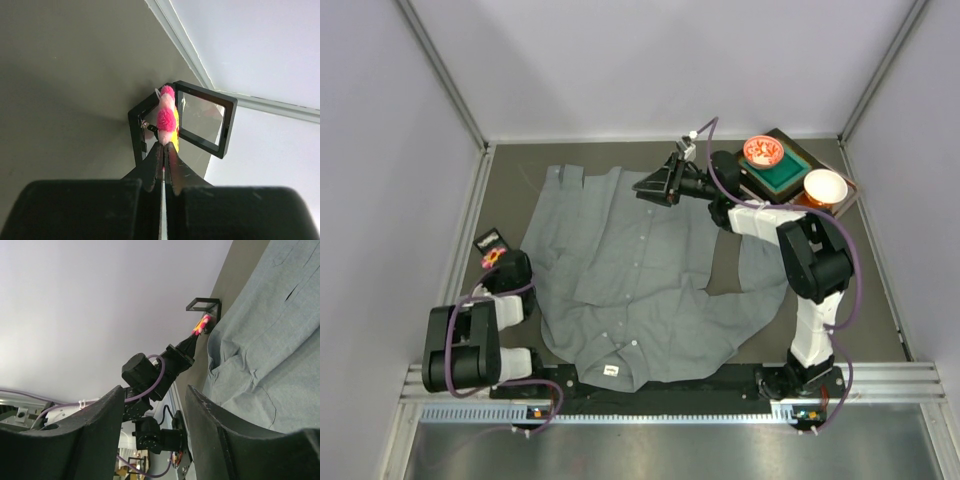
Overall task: Remove the brooch from the garment
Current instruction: Place the brooch in the brooch box.
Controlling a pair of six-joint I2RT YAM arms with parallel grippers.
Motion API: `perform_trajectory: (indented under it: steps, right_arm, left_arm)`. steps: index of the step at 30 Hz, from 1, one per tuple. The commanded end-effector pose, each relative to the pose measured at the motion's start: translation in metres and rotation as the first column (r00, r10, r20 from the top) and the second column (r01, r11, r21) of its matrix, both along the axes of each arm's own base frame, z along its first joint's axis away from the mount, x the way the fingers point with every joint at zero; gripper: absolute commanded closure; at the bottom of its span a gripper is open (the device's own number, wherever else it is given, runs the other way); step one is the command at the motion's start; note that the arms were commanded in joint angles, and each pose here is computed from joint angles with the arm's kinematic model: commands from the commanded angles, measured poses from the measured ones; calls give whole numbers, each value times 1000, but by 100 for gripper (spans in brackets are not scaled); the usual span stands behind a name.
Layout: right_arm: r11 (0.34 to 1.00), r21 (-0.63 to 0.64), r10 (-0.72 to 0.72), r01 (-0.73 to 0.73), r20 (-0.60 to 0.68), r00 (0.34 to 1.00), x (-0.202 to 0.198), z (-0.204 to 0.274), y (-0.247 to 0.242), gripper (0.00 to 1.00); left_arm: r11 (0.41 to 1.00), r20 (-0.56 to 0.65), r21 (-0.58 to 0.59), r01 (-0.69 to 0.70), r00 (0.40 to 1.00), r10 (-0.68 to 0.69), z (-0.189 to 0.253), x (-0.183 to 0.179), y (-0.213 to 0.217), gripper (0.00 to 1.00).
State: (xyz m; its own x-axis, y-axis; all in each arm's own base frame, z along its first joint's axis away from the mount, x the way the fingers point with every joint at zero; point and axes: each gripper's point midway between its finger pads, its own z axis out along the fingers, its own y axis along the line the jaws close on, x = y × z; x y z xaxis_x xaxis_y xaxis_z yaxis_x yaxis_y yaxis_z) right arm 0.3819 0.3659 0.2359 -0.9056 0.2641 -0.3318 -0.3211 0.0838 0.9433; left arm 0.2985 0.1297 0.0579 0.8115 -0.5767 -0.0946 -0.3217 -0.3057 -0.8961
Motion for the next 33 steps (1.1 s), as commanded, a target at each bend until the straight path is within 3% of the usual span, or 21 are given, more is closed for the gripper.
perform_trajectory:
  steps: [1, 25, 30, 33]
  right_arm:
    - [1000, 26, -6, 4, 58, 998, 4, 11, -5, 48]
    - [999, 40, -3, 1, 52, 999, 7, 9, -6, 48]
    - [999, 45, -5, 2, 48, 999, 8, 9, -6, 48]
    - [999, 45, -6, 4, 50, 999, 8, 10, -7, 48]
  left_arm:
    - [1000, 49, 21, 19, 999, -20, 13, 16, 7, 100]
    - [997, 25, 6, 78, 997, -79, 6, 41, 15, 99]
    - [992, 44, -37, 118, 992, -117, -1, 46, 7, 88]
    - [986, 55, -60, 154, 987, -151, 1, 48, -1, 77]
